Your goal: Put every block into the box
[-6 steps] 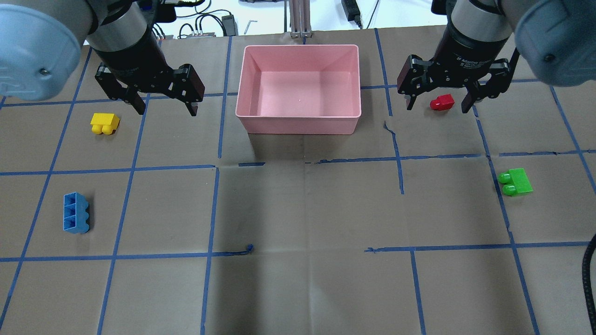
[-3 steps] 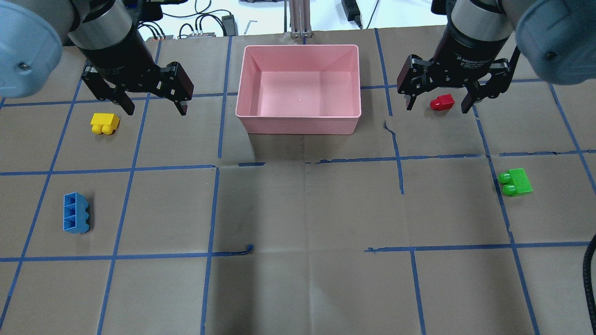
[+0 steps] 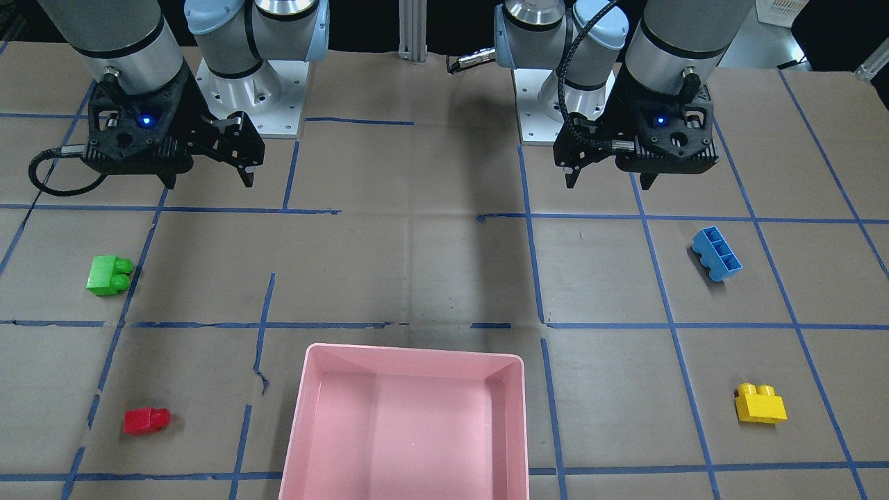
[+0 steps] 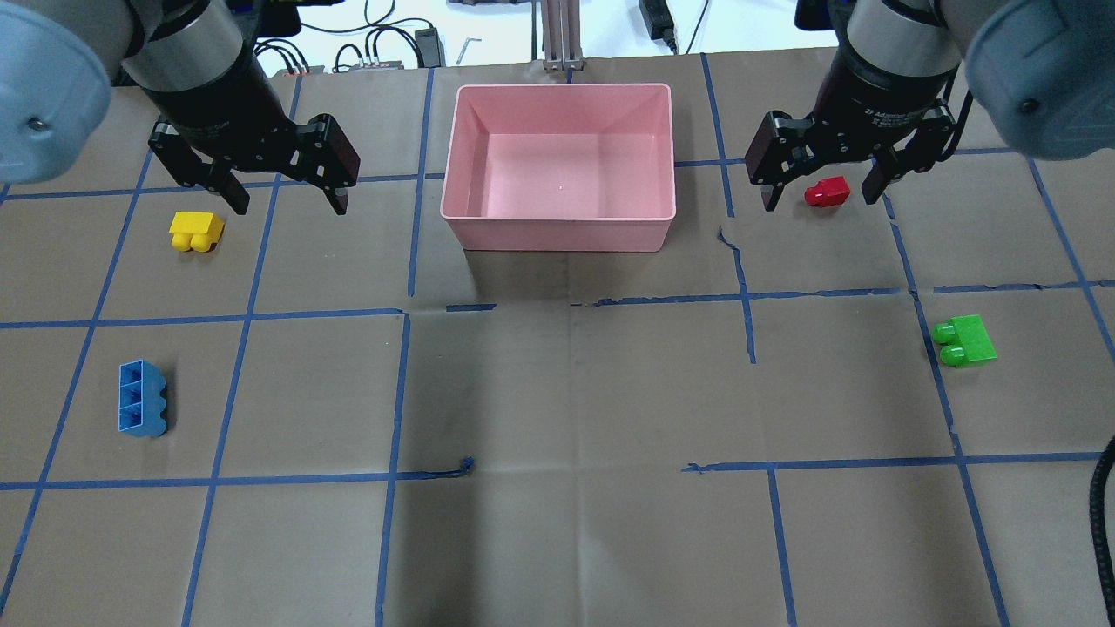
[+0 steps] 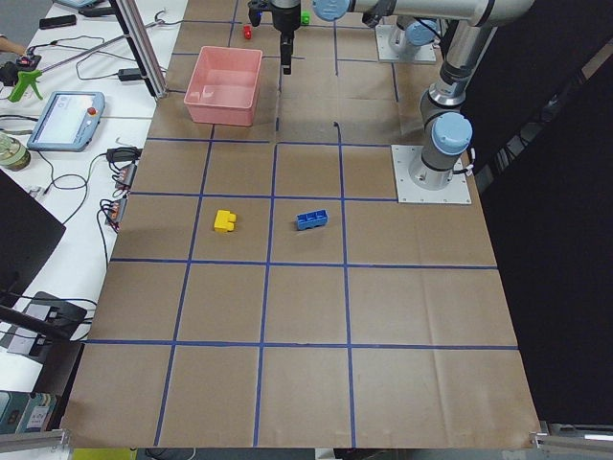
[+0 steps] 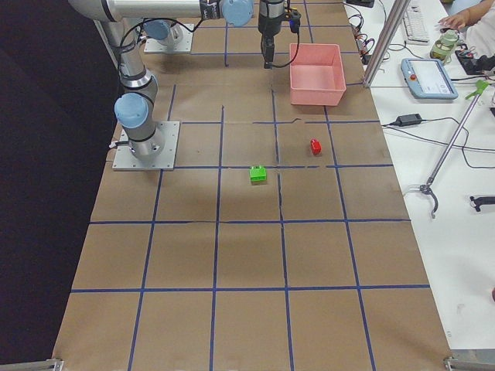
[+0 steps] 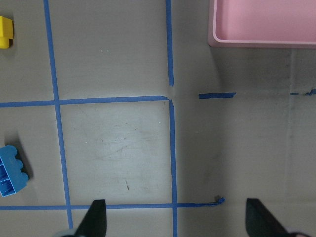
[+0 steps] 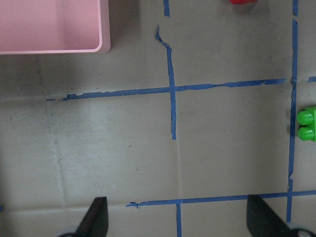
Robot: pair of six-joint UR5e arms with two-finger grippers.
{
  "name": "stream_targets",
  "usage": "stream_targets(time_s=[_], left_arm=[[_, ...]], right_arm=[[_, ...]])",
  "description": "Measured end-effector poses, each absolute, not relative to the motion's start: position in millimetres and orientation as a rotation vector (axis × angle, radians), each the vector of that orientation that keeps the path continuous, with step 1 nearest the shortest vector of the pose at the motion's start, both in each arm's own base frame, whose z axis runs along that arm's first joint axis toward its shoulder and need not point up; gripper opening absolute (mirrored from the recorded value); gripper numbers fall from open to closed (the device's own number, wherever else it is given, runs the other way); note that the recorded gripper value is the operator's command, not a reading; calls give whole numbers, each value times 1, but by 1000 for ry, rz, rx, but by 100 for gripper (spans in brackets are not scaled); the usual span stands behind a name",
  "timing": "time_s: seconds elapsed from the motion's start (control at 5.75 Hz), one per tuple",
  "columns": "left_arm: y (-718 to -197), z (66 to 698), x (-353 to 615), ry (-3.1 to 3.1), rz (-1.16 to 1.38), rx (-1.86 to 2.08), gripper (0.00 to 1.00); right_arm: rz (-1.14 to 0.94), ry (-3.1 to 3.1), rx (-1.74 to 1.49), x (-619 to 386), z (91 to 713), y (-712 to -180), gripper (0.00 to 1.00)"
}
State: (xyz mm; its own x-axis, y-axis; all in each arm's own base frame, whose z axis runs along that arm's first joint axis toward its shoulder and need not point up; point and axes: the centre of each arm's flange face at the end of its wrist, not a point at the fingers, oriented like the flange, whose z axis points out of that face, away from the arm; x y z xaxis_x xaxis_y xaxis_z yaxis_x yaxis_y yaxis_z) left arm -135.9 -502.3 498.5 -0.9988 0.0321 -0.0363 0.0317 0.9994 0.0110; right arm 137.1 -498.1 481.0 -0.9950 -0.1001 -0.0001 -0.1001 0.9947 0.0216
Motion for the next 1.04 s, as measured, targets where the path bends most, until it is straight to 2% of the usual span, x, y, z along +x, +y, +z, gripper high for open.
stream_targets(time_s=[0.35, 1.04], left_arm=[[-502, 499, -136, 3104, 14, 49, 99], [-502, 500, -136, 3103, 12, 49, 99]], right_arm=[[-60, -3120, 290, 128, 476, -501, 100], [-97, -3138, -1, 25, 468, -515, 100]])
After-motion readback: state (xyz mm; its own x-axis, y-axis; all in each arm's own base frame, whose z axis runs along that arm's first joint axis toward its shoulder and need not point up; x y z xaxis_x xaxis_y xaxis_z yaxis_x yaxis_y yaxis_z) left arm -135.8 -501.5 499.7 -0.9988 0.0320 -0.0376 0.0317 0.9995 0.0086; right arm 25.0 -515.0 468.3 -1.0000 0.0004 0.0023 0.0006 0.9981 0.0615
